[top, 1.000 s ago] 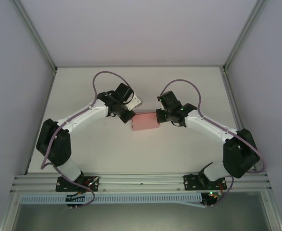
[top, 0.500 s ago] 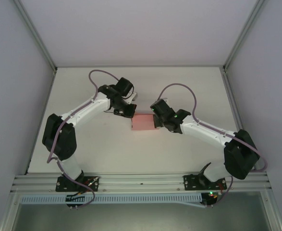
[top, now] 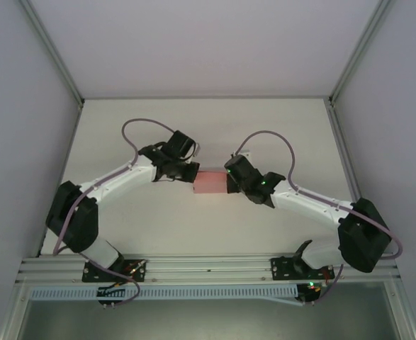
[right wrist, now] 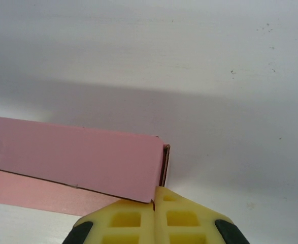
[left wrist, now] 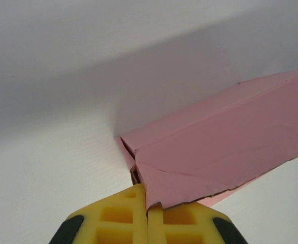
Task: Assemble paper box
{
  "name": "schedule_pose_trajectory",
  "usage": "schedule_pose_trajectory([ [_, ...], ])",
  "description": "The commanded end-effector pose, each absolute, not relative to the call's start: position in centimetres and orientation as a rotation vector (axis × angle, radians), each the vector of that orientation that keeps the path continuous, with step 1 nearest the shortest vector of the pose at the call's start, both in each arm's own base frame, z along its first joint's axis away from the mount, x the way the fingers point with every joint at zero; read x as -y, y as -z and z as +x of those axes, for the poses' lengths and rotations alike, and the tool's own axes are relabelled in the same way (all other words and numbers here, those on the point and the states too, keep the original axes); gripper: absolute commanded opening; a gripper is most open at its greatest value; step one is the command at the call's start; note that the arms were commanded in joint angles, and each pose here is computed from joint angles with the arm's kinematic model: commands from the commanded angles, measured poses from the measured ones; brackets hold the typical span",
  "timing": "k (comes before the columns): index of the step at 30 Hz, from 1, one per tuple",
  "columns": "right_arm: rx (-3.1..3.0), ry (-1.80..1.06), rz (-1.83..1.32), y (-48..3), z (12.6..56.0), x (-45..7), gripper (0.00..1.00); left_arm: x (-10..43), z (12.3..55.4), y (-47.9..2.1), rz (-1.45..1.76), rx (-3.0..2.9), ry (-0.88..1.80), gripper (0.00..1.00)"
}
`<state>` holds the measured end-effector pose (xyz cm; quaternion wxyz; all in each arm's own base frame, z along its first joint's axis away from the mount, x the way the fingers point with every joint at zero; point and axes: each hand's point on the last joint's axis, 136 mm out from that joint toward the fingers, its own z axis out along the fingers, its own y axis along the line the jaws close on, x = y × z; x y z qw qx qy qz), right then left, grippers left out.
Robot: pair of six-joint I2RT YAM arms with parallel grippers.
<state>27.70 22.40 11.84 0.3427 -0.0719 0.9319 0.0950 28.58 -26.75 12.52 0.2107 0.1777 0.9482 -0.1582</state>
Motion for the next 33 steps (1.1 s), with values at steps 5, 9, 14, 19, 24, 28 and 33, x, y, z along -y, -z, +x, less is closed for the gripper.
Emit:
schedule_pose_trajectory([
  [5, -2.463, -0.309, -0.263, -8.6, 24.8, -23.2, 0.00, 27.1, 25.6, -8.3, 0.417, -2.662, 0.481, 0.00],
  [9, -2.492, -0.319, -0.245, -8.3, 24.5, -23.5, 0.00, 29.4, 24.9, -8.9, 0.368, -2.680, 0.669, 0.00],
  [14, -2.480, -0.307, -0.243, -8.6, 24.4, -23.6, 0.00, 28.2, 24.9, -8.3, 0.444, -2.677, 0.515, 0.00],
  [19, -2.461, -0.386, -0.223, -9.0, 23.8, -23.5, 0.08, 25.6, 23.1, -4.6, 0.517, -2.701, 0.387, 0.00],
  [24, -2.399, -0.469, -0.145, -12.3, 24.8, -24.4, 0.36, 26.0, 23.4, -4.8, 0.552, -2.696, 0.359, 0.00],
  [28, -2.366, -0.545, -0.065, -15.0, 26.0, -24.3, 0.57, 26.2, 24.0, -5.3, 0.562, -2.677, 0.342, 0.00],
  [33, -2.367, -0.654, 0.057, -15.9, 26.8, -22.2, 0.65, 26.4, 24.1, -5.5, 0.583, -2.680, 0.320, 0.00],
])
